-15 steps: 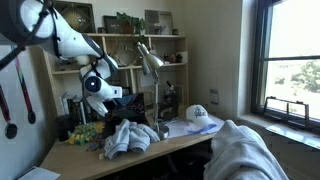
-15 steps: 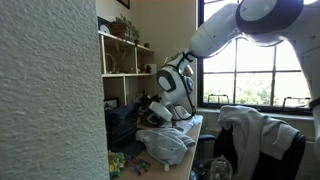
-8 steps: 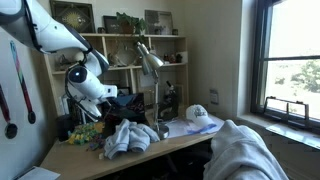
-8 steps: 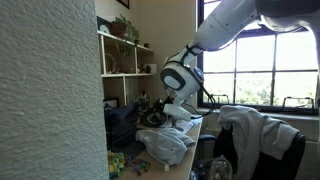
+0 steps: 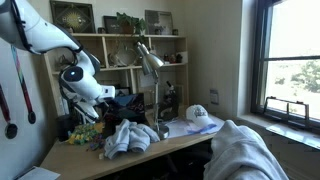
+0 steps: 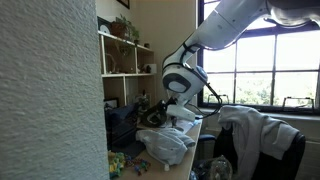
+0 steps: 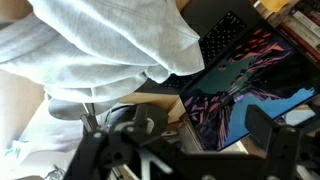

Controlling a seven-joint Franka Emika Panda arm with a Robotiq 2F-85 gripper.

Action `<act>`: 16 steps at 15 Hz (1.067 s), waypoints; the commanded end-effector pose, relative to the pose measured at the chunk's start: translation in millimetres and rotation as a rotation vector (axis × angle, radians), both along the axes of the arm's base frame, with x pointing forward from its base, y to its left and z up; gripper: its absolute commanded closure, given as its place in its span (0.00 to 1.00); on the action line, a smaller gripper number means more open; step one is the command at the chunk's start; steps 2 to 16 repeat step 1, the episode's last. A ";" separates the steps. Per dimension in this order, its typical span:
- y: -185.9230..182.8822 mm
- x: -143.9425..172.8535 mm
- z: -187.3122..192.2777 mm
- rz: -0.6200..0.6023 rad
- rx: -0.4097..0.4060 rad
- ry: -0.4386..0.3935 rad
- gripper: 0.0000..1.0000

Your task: Open the laptop

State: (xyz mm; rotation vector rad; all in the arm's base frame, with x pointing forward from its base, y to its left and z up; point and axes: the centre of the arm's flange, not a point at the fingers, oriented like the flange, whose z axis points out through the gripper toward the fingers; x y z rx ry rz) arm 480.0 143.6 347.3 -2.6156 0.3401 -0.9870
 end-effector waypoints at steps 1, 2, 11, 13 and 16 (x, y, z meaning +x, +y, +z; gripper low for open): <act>-0.3 0.1 0.0 -0.001 0.000 0.000 0.00; -0.3 0.1 0.0 -0.001 0.000 0.000 0.00; -0.3 0.1 0.0 -0.001 0.000 0.000 0.00; -0.3 0.1 0.0 -0.001 0.000 0.000 0.00; -0.3 0.1 0.0 -0.001 0.000 0.000 0.00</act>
